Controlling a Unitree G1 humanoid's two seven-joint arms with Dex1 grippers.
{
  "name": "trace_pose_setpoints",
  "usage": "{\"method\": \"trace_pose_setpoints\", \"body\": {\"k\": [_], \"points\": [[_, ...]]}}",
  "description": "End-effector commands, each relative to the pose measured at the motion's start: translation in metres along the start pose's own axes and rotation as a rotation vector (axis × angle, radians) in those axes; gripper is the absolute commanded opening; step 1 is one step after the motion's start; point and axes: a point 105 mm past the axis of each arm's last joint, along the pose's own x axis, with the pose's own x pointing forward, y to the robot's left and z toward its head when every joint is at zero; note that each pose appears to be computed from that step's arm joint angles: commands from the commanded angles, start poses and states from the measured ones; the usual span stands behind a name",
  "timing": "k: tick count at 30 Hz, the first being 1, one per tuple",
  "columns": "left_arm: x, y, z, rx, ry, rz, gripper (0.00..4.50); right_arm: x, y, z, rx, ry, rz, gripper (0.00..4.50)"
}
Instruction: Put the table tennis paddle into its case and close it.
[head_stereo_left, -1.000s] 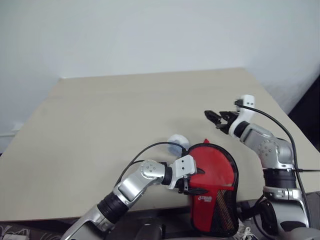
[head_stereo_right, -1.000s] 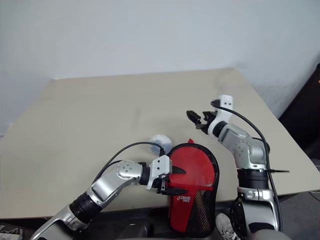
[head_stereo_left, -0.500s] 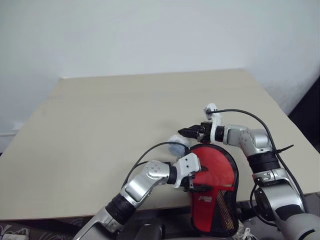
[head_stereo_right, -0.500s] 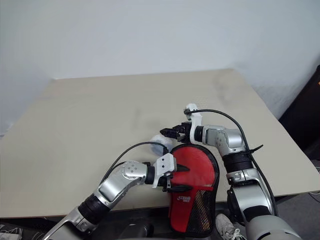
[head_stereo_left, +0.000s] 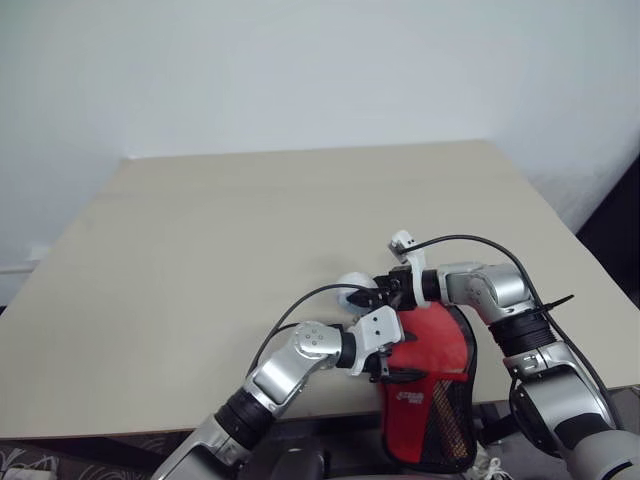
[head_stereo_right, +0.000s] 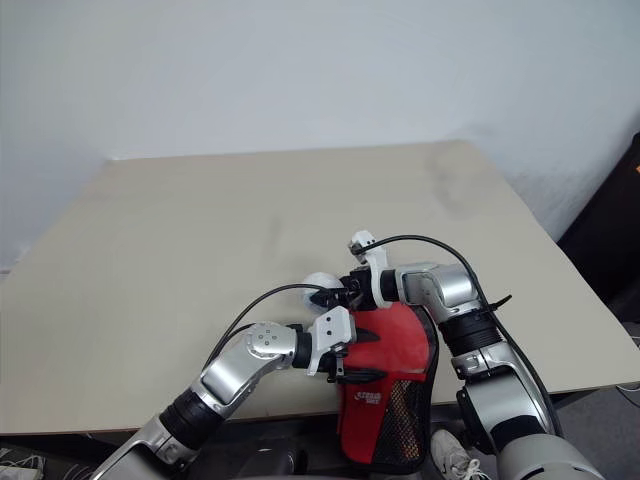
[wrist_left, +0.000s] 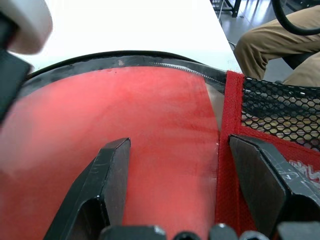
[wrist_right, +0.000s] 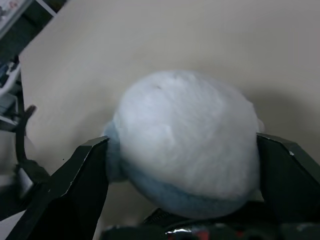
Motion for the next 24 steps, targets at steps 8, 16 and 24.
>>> {"method": "trace_pose_setpoints", "body": {"k": [8,16,24], "points": [[-0.002,0.005,-0.028,-0.077,0.100,0.042,3.32,-0.002,-0.005,0.013,-0.055,-0.077,-0.039,2.18],[-0.001,0.007,-0.030,-0.106,0.112,0.047,3.32,-0.015,-0.038,0.055,0.049,-0.357,-0.244,0.32],[0.003,0.013,-0.028,-0.114,0.111,0.053,3.32,-0.040,-0.083,0.050,0.119,-0.435,-0.518,0.31]]}}
